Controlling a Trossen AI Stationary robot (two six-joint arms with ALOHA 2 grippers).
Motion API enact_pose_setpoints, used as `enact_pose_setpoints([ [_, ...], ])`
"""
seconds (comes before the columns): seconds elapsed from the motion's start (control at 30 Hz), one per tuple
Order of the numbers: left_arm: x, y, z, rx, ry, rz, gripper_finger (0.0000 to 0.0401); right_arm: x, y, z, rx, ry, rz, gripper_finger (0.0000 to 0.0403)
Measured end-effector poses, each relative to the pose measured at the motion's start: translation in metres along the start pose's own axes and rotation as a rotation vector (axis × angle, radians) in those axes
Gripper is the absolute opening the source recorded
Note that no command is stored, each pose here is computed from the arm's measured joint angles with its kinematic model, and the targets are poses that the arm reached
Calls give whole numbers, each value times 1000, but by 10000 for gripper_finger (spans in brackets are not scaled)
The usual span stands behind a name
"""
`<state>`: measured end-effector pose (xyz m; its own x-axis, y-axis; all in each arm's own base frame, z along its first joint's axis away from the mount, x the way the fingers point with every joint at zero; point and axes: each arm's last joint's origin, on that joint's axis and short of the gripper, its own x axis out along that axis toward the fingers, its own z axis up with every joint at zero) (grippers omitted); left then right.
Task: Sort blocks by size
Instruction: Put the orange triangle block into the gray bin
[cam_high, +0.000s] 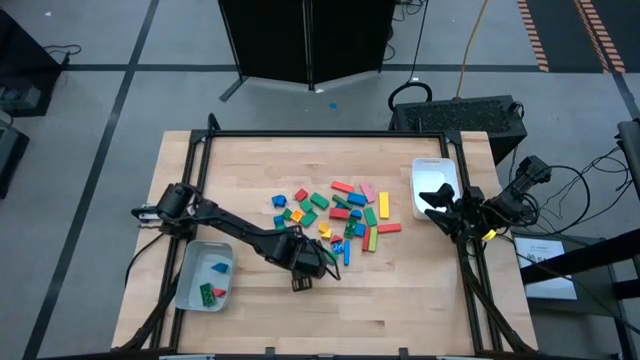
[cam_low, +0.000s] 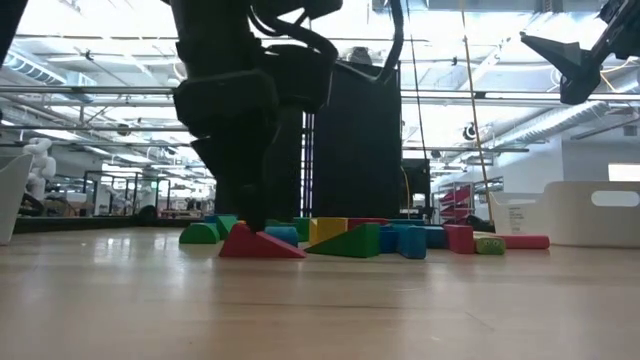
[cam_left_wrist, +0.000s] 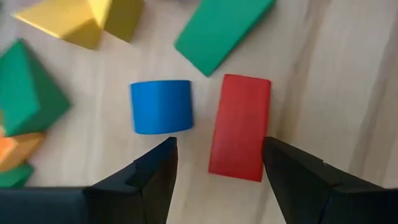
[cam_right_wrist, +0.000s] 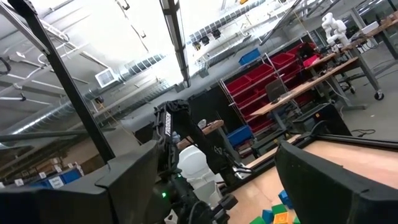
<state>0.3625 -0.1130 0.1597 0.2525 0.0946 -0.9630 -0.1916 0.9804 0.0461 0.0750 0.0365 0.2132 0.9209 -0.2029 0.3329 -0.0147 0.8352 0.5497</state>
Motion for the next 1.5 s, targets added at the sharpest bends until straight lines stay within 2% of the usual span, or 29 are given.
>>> enact_pose_setpoints([
  [0.13,3,0,-3,21,39,-71,235,0,0,-1,-12,10,-2,313],
  [0.23,6,-3,-1,19,3,-111,235,0,0,-2,-18,15,-3,313],
  [0.47,11,-5,-3,16,-25,-126,229,0,0,-2,-17,14,-3,313],
  [0.6,14,-6,-4,17,-18,-120,191,0,0,-2,-17,14,-3,313],
  [0.8,21,-11,-7,30,-4,-111,76,0,0,-2,-16,13,-3,313],
  [1.0,14,-11,-8,-19,28,-112,68,0,0,-2,1,13,-3,313],
  [1.07,4,-9,-12,-33,72,-96,68,0,0,-2,8,12,-3,313],
  [1.2,-40,-11,-19,-67,60,-108,68,0,0,-2,11,12,-3,313],
  [1.33,-84,-12,-47,-159,96,-63,68,0,0,-2,11,12,-3,313],
  [1.5,-144,-19,-100,-353,116,-11,68,0,0,-1,16,8,-2,313],
])
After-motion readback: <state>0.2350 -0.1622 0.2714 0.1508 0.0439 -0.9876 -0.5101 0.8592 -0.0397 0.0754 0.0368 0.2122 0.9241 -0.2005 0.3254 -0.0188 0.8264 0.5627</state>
